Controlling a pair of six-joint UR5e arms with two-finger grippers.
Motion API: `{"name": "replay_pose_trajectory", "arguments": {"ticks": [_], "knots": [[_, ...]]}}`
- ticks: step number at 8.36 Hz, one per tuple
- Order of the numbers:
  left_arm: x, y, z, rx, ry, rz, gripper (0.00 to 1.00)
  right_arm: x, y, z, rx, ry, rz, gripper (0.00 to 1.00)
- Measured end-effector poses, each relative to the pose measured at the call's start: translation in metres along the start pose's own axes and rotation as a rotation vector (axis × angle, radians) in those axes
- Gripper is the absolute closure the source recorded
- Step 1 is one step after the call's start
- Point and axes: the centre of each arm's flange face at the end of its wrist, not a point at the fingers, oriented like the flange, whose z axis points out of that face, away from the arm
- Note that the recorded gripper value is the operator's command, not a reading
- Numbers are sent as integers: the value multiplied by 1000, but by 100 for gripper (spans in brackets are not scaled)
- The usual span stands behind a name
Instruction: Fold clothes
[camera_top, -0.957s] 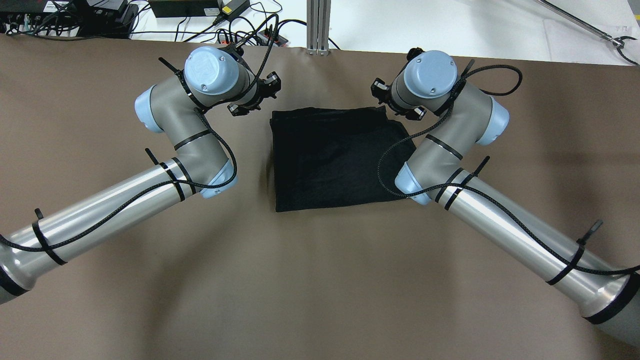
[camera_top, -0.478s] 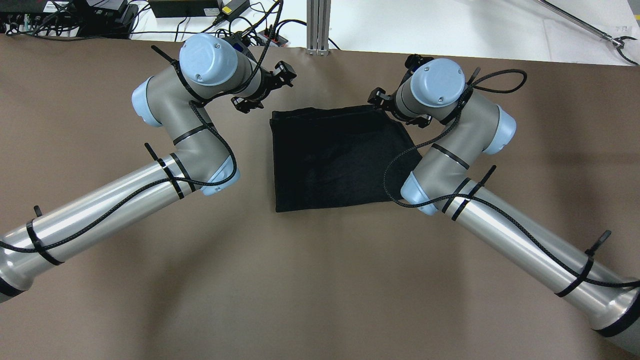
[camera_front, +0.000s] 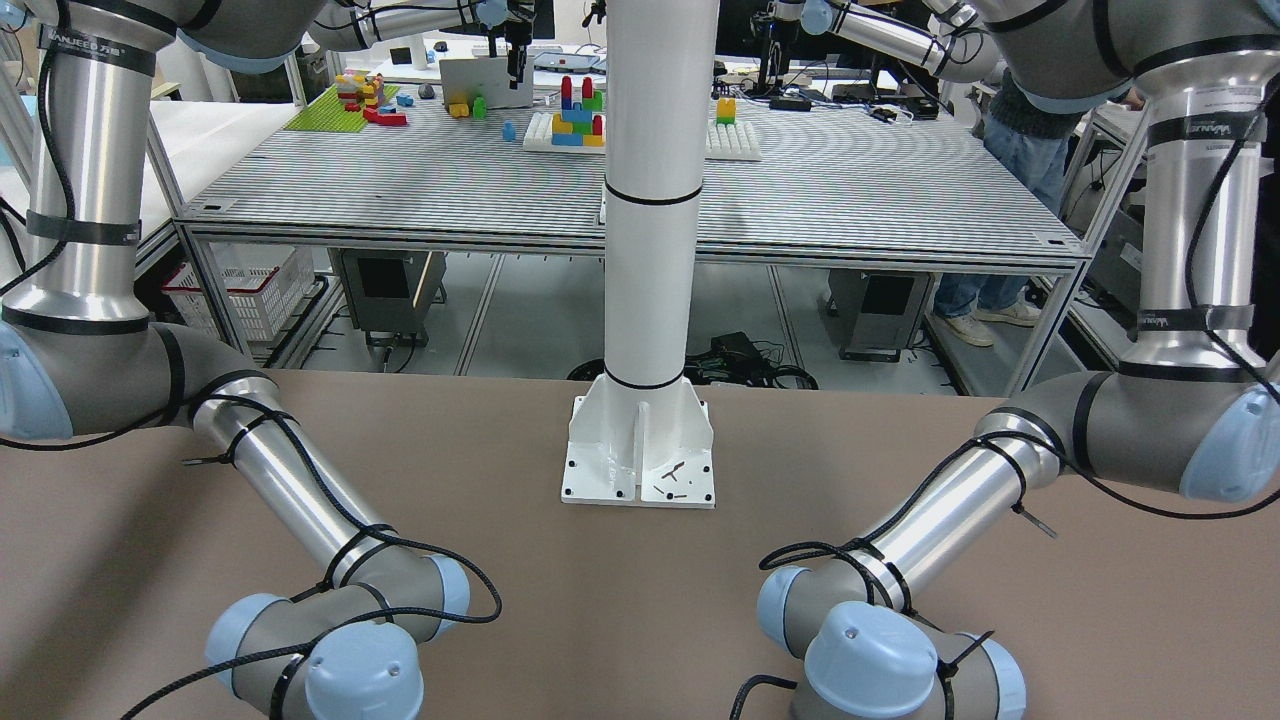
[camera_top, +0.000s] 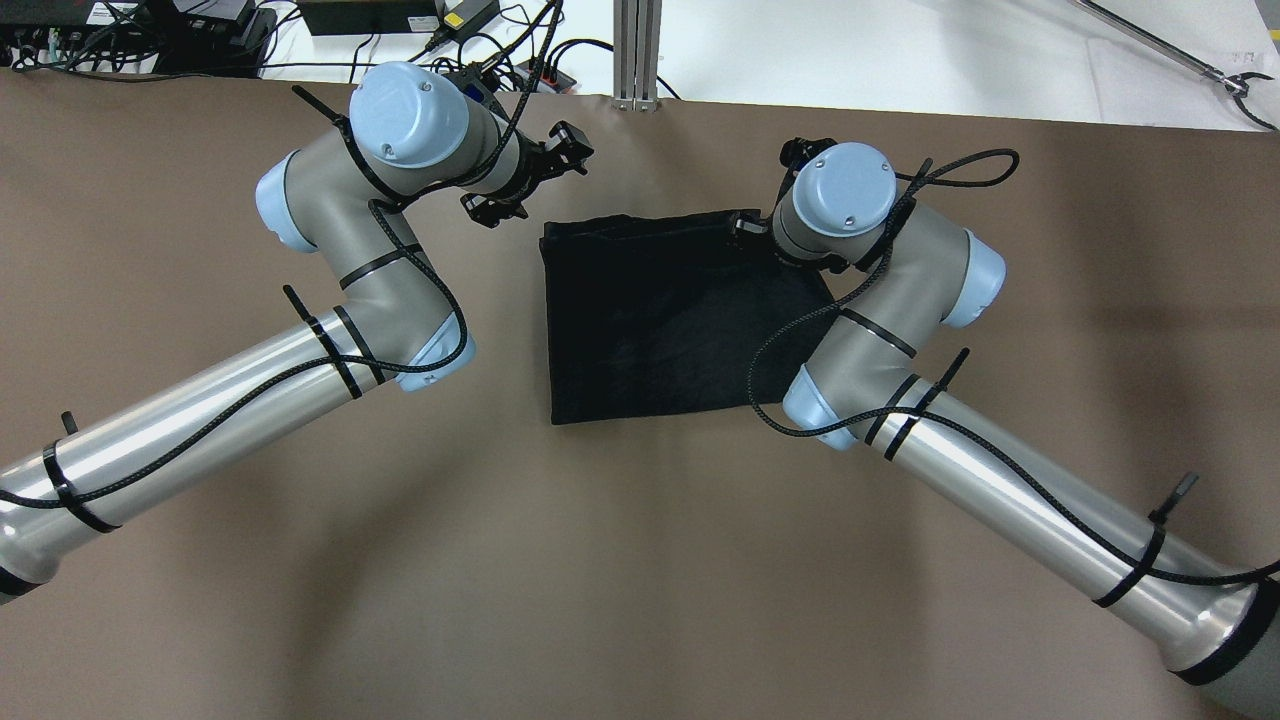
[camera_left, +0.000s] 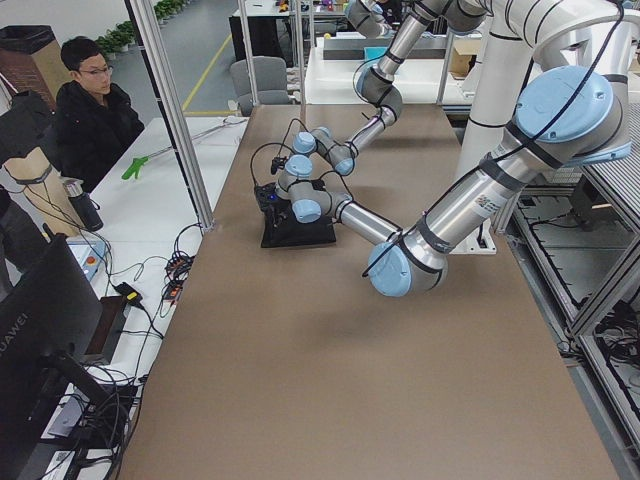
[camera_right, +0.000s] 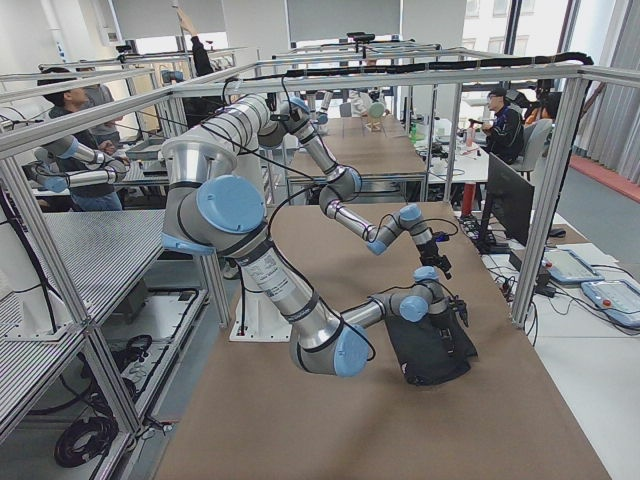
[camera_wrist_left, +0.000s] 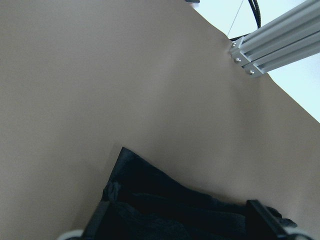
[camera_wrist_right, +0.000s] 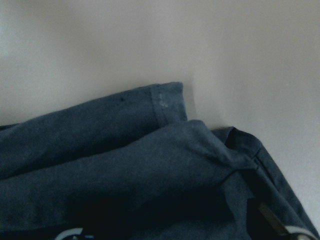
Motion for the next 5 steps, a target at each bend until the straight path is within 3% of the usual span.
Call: {"name": "replay_pose_trajectory", "arguments": {"ticks": [3,5], "knots": [[-20,-10,6,9,-21,1,6,-4,-15,19,60,85,-49,5],[-33,-14,10,16,-32,0,6,12,-49,17,122,121,51,5]]}}
